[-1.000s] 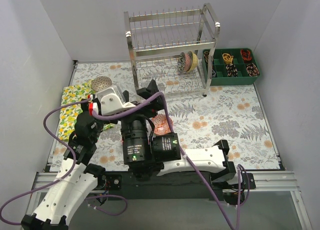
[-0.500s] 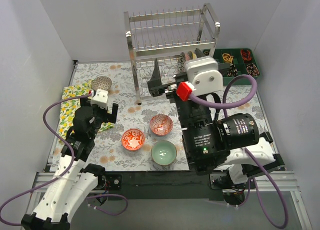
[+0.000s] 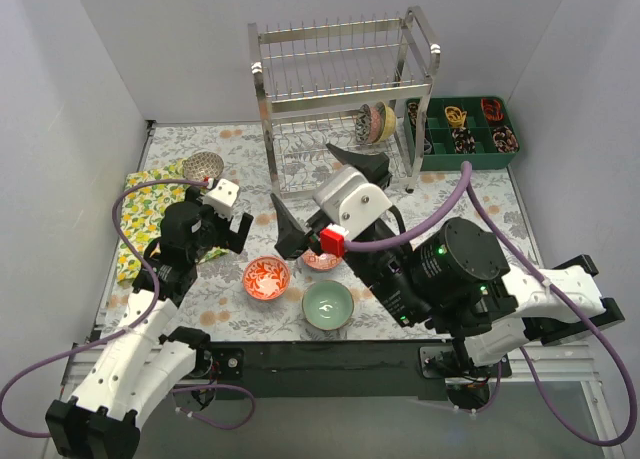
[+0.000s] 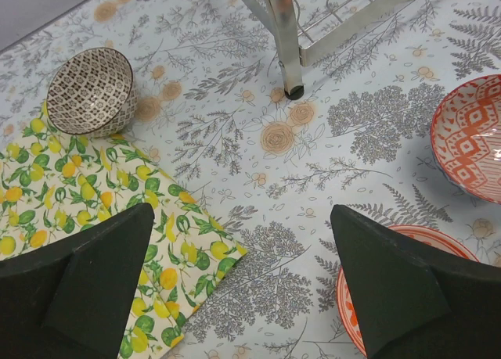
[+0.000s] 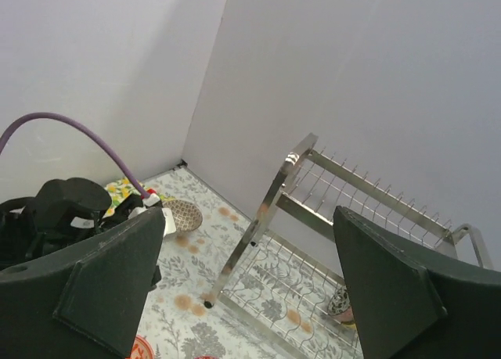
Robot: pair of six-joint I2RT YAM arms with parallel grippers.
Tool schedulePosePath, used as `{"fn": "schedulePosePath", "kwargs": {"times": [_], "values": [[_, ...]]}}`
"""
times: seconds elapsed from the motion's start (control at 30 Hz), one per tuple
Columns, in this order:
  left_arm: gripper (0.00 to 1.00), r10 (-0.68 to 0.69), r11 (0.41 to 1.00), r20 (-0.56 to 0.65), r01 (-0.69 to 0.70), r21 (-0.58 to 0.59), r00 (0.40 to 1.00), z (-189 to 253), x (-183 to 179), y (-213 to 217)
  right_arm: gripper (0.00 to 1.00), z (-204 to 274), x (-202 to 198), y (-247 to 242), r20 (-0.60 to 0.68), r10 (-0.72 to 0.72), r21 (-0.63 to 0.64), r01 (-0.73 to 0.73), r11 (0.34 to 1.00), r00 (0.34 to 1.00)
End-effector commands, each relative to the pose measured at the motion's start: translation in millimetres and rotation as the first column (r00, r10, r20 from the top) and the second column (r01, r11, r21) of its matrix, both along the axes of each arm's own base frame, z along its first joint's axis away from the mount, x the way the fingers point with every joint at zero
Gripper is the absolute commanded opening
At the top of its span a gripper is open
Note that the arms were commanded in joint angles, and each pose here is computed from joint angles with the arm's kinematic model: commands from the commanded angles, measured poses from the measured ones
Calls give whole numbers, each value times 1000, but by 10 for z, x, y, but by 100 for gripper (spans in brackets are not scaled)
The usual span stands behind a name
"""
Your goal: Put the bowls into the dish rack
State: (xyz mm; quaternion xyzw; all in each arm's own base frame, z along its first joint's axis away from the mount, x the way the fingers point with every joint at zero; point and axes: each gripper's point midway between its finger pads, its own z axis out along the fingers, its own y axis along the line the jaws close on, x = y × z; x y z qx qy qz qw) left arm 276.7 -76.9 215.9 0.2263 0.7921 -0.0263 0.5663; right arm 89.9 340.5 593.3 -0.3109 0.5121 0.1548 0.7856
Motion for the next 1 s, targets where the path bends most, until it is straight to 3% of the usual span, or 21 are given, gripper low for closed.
{"fn": "schedulePosePath", "kwargs": {"times": [0.0,0.03,0.07,0.13,0.37,0.47,0.57,0.73,0.8,0.83,0.97], "values": [[98,15,998,0,-15,58,1000,-76,223,30,94,-214,183,-42,-165,117,32,-113,993,979],[98,13,998,-2,-13,61,1000,-81,261,18,93,-445,225,-42,-209,136,-59,-151,987,968],[98,41,996,-7,-40,79,999,-129,351,55,92,-511,252,-22,-278,182,-6,-191,982,943],[98,42,994,-4,-42,100,999,-134,447,53,92,-805,343,-53,-306,211,-44,-235,971,928],[98,135,981,29,-138,136,990,-88,1074,288,92,-1621,926,-400,-425,-4,-111,-47,993,905],[98,152,979,16,-152,136,988,-109,1366,425,91,-1857,1037,-508,-454,-34,-140,-33,990,890],[92,107,982,-6,-104,156,994,-137,1610,475,86,-2064,1129,-583,-487,-53,-154,-26,988,872],[79,29,984,-128,-5,179,991,-446,1951,555,86,-2376,1260,-711,-545,-111,-174,17,985,831],[75,-8,985,-125,29,168,992,-356,2117,543,87,-2421,1288,-708,-565,-106,-167,13,986,818],[73,-26,984,-182,57,169,983,-558,2160,524,87,-2429,1310,-711,-573,-107,-160,18,987,813],[67,-37,985,-228,75,158,973,-648,2362,713,86,-2495,1453,-731,-600,-129,-157,41,987,790]]}}
